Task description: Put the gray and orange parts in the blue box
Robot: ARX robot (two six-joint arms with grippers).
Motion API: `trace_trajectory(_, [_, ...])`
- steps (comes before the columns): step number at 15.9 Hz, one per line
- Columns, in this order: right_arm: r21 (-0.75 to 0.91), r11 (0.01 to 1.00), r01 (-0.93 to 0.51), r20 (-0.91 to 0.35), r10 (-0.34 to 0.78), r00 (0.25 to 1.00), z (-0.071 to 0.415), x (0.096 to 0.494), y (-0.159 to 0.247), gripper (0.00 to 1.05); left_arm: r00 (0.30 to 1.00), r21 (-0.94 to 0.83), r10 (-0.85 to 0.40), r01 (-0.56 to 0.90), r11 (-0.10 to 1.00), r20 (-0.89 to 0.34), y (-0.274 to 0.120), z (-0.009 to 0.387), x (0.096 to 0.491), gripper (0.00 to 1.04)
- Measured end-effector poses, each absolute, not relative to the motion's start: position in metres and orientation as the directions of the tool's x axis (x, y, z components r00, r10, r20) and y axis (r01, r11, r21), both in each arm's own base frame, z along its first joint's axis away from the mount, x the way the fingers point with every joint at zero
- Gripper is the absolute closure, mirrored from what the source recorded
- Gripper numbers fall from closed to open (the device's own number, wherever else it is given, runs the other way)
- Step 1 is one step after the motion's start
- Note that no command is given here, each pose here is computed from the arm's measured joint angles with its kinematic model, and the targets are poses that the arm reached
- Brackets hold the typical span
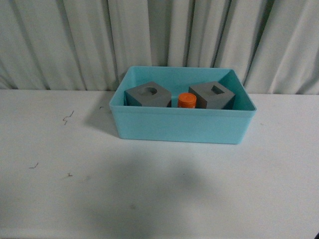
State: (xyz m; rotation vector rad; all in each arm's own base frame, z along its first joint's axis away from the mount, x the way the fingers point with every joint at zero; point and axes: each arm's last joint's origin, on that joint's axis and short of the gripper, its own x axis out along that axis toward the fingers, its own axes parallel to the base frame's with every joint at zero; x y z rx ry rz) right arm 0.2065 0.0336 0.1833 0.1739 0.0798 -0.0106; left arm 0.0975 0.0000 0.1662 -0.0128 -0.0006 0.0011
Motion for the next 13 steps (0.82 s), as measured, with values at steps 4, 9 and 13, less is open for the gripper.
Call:
trace_trajectory(4, [0.007,1.000,-0.006,0.000,0.006,1.000,0.178,0.159,0.009,1.03,1.000,-0.013,0.000,0.000,1.000,0.001,0.000,0.166,0.097,0.07])
trace_trajectory(9, [0.006,1.000,0.008,-0.013,-0.008,1.000,0.164,0.140,-0.001,1.03,1.000,-0.013,0.001,-0.001,1.000,0.001,0.000,0.166,0.097,0.07])
trace_trajectory(13, [0.006,1.000,0.008,0.004,-0.008,1.000,0.169,0.129,-0.001,1.03,1.000,-0.013,0.000,0.000,1.000,0.001,0.000,0.166,0.097,0.07])
